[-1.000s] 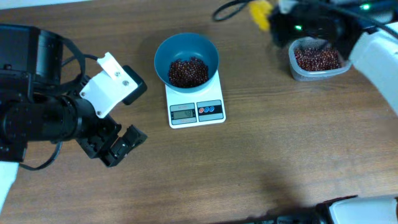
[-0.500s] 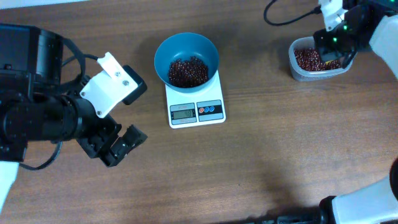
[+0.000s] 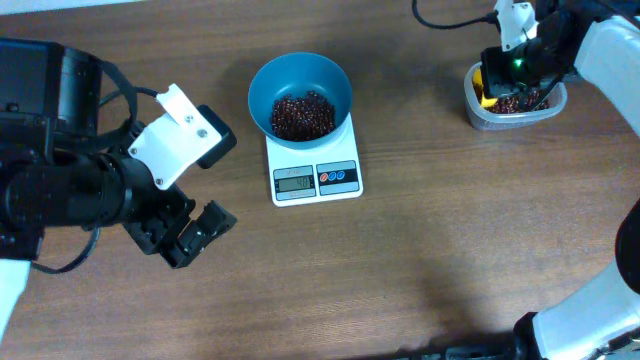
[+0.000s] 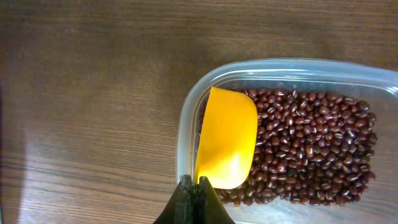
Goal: Scoop item into bowl and weigh 50g on scale
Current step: 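Dip the yellow scoop into the red beans with the right gripper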
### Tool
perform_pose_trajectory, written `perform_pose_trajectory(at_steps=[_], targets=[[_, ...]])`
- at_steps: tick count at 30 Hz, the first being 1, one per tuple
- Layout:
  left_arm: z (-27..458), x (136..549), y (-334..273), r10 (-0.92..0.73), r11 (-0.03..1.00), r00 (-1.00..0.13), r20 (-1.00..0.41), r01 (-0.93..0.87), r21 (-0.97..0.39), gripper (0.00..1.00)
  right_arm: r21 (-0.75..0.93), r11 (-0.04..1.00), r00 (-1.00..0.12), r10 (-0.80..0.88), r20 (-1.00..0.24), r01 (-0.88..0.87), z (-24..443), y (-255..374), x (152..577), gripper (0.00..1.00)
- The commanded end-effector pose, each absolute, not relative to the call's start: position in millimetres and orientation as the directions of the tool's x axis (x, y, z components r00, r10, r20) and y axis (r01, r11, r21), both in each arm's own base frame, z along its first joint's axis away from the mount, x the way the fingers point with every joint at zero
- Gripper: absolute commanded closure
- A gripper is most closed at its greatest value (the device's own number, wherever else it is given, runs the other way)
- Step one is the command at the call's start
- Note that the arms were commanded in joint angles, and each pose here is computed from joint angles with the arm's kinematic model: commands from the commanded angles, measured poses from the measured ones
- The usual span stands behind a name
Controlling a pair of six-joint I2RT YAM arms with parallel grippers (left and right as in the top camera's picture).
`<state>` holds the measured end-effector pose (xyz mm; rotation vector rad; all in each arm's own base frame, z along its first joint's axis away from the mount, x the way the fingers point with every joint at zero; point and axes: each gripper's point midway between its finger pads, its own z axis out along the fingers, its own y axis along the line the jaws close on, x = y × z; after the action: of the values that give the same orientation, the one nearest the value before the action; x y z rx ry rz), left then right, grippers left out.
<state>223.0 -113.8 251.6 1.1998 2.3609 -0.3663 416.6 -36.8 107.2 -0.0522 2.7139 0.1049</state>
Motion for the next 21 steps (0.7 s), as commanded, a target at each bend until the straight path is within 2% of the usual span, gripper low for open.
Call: perform_pose_trajectory(at_steps=[1,7,11,16,21], targets=[[253,222,-115,0.700,0.565,-0.490,-0.520,0.825,-0.016,0.01,0.089,0.996,-0.905,0.021,-0.424,-0.019,109,-45,420,0.96],[253,222,-115,0.700,0.565,-0.490,-0.520,0.825,-0.016,0.01,0.110,0.990,-0.872,0.127,-0.473,0.085,129,-85,421,0.96],[253,222,-115,0.699,0.566,-0.490,-0.520,0.825,-0.016,0.01,0.320,0.947,-0.841,0.201,-0.502,0.035,143,-78,420,0.96],[253,222,-115,0.700,0.565,-0.490,-0.520,0.825,-0.016,0.01,0.433,0.902,-0.811,0.259,-0.525,0.008,159,-82,418,0.96],[253,222,-115,0.700,0.565,-0.490,-0.520,0.825,-0.016,0.01,0.566,0.808,-0.769,0.257,-0.586,-0.162,202,-46,416,0.96]])
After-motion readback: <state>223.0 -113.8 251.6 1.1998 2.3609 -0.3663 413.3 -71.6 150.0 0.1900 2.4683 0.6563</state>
